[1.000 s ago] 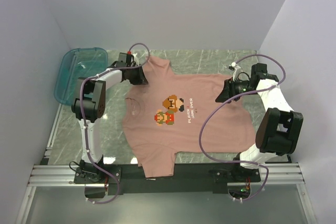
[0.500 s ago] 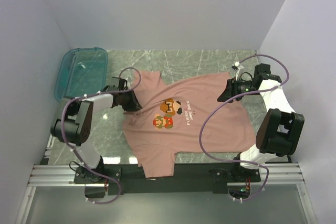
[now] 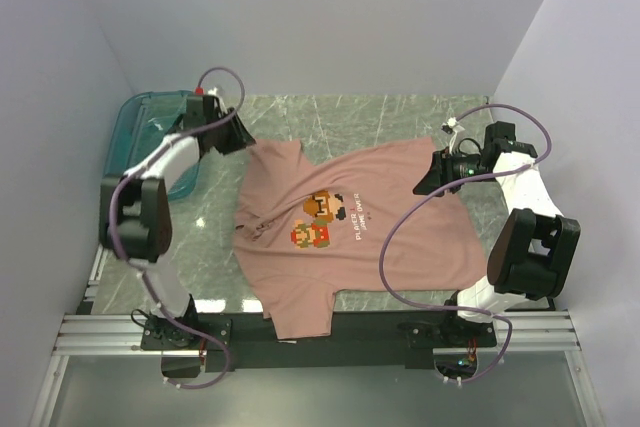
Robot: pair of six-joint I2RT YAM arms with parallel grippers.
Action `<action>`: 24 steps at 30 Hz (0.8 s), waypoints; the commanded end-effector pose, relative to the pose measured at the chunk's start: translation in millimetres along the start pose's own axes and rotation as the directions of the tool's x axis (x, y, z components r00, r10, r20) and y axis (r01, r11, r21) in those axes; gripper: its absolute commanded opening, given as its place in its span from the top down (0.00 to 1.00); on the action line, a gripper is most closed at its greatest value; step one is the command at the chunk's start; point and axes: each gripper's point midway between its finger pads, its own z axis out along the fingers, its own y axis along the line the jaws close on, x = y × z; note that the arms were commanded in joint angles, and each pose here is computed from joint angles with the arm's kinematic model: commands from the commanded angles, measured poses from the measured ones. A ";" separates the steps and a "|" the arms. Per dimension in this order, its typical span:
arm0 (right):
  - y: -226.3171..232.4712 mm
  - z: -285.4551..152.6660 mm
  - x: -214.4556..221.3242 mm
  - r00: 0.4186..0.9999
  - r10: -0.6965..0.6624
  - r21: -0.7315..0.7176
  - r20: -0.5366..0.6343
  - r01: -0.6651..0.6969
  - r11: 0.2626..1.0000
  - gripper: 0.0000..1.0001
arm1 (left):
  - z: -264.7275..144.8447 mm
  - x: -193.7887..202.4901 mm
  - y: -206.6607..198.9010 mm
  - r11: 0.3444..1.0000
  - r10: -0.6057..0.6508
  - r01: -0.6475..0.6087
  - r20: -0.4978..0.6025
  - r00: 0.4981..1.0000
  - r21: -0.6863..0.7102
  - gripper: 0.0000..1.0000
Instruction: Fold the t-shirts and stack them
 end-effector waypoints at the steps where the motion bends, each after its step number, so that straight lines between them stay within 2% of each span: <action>1: 12.2 -12.6 -21.9 0.996 -0.075 -0.005 0.055 0.075 0.997 0.39 | 37.3 -20.5 34.3 0.996 0.022 -0.025 -0.036 0.999 -0.083 0.58; 6: 12.2 -12.3 -21.9 0.996 -0.076 -0.009 0.054 0.076 0.997 0.39 | 69.7 -42.9 53.1 0.986 0.059 -0.066 -0.048 0.997 -0.150 0.59; 11: 11.1 -11.2 -20.8 0.996 -0.069 -0.016 0.047 0.070 0.997 0.39 | 95.6 -54.7 52.5 0.986 0.105 -0.115 -0.082 0.991 -0.118 0.59; 13: 10.2 -11.1 -19.9 0.997 -0.065 -0.016 0.044 0.066 0.998 0.39 | 104.4 -44.8 58.0 0.986 0.108 -0.122 -0.122 0.987 -0.111 0.59; 24: 6.7 -9.2 -18.6 0.998 -0.053 -0.011 0.036 0.053 0.999 0.39 | 124.0 -25.0 57.4 0.994 0.099 -0.108 -0.199 0.975 -0.034 0.62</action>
